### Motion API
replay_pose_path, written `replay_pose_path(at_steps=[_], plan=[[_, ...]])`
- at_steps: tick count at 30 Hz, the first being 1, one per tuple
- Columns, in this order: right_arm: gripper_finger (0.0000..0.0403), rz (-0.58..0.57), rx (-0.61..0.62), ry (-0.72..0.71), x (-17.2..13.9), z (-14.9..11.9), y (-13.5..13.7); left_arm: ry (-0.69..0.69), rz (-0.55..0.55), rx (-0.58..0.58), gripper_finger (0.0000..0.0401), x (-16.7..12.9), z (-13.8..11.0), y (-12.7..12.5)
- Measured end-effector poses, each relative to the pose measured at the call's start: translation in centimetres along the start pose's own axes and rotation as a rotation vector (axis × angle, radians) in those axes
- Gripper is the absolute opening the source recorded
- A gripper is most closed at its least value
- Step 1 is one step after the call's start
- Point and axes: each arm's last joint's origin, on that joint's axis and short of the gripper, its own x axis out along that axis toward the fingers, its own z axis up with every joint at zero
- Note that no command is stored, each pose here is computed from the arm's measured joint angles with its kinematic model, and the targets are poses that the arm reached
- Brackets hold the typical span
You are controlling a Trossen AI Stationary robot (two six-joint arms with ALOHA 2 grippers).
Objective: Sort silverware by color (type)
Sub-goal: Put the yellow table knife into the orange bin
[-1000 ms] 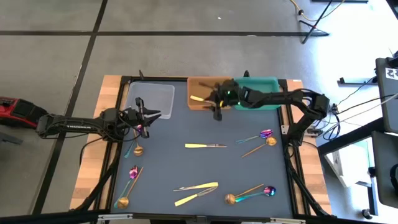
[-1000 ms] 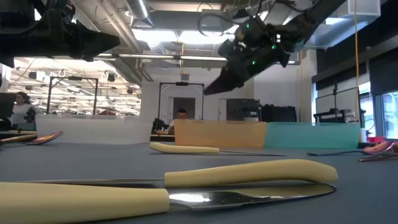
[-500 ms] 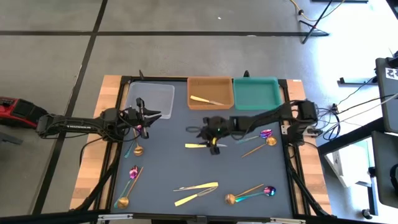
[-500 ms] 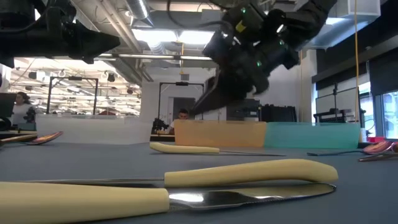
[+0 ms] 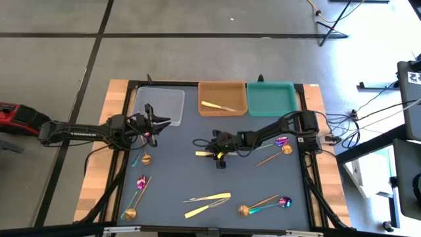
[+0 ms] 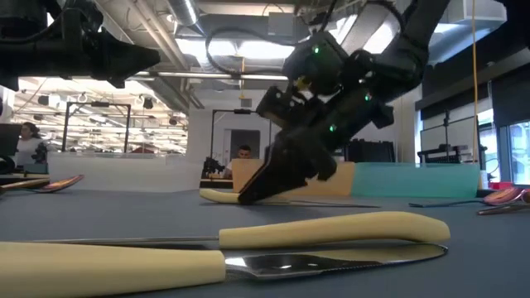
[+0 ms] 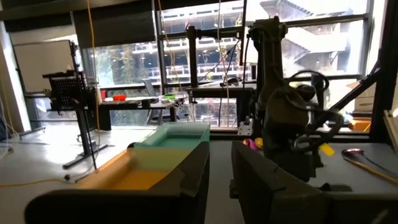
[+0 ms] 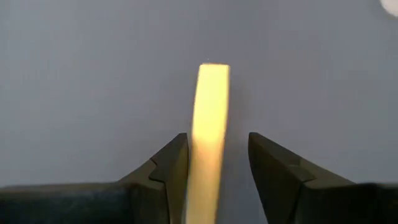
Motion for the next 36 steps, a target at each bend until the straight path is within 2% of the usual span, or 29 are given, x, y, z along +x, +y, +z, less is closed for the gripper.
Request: replay_pose_path(at_steps=[10,22,30,36], plan=[[0.0151,0.003,-0.017,-0.012,0.98,-0.82,-0.31,0.001,0.015,0.002,0.0063,0.0,0.0,0.05],[0.0037,0.008,-0.043,-0.001,1.02,-0.98,-0.22,0.0,0.015,0.027,0.0063,0.0,0.01,0.04],[0.0051,0.004,-0.058,-0.013,1.05,-0.92,-0.23,0.0,0.015,0.031,0.0063,0.0,0.01,0.04],[0.0041,0.006,-0.056,-0.017,1.04,-0.89,-0.2,-0.023,0.017,0.027,0.0063,0.0,0.24,0.06]])
